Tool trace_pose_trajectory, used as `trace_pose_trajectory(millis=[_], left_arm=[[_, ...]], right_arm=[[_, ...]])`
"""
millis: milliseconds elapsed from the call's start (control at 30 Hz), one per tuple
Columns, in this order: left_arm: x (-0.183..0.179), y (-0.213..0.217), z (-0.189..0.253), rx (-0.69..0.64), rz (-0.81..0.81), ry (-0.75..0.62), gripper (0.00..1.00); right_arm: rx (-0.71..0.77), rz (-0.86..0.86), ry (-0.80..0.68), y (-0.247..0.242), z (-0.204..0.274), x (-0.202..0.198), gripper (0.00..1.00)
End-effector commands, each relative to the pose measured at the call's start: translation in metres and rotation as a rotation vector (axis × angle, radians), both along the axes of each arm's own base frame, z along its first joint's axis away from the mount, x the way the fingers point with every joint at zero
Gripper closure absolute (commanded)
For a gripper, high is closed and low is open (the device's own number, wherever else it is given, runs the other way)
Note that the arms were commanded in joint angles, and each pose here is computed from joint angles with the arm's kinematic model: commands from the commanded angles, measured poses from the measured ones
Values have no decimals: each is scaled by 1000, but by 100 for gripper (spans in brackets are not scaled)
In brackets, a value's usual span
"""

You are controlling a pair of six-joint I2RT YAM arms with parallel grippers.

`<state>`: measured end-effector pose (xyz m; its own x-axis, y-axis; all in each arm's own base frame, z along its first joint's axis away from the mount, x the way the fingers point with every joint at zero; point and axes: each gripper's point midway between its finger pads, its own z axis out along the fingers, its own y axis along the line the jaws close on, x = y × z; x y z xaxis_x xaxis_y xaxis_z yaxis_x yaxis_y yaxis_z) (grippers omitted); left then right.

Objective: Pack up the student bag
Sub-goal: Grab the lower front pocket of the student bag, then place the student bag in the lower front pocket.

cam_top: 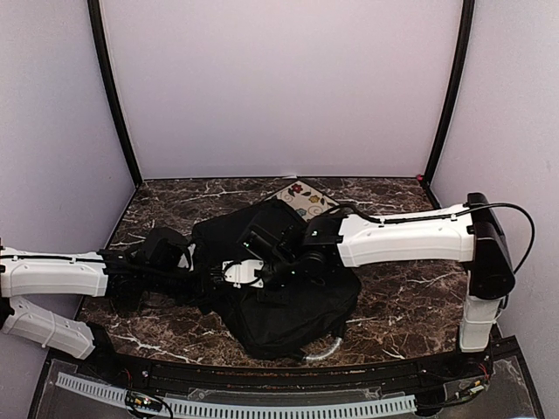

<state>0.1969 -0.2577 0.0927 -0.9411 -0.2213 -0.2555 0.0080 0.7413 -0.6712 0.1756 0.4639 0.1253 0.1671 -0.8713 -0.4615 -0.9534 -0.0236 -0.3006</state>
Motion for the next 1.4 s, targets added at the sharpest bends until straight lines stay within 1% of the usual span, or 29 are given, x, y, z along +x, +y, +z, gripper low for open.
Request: trace_pose_trajectory(millis=[0,67,167,233,367,600,833,900,933,1000,1100,1167,1267,1300,1367], left_arm=[[1,4,-4,21,-1,-8,64],[1,5,-4,23,-1,-11,64],[2,5,-3,24,-1,-16,64],[2,5,-3,26,-2,-18,64],[3,5,-4,33,-7,-17,64],[4,5,-4,37,-10,-20,64],[4,2,-2,29,-26,-30,65],[4,-1,2,20,-41,-36,63],[3,-2,5,13,-51,-39,60],[-2,-4,8,-14,-71,-40,53],[-13,-8,9,-83,-96,-12,47],[-21,-9,10,-137,-95,6,45],[-28,-14,7,-211,-88,20,44],[-27,-19,11,-246,-96,5,44],[-29,-29,12,-268,-122,5,44]], right_arm=[[-10,-45,-3,-21,12,5,98],[-15,-48,-2,-24,10,6,97],[-30,-51,-1,-28,6,7,89],[-31,-51,-3,-29,6,7,88],[-35,-50,-5,-31,8,6,90],[-24,-69,-3,-36,11,13,100],[-2,-71,42,-35,15,14,100],[7,-58,53,-34,15,11,88],[5,-37,65,-34,13,7,83],[-12,6,95,-37,6,-3,74],[-41,26,87,-44,-8,-8,65],[-56,26,87,-48,-16,-10,62],[-66,20,84,-49,-25,-9,62],[-69,18,84,-49,-28,-9,62],[-74,13,83,-49,-34,-7,63]])
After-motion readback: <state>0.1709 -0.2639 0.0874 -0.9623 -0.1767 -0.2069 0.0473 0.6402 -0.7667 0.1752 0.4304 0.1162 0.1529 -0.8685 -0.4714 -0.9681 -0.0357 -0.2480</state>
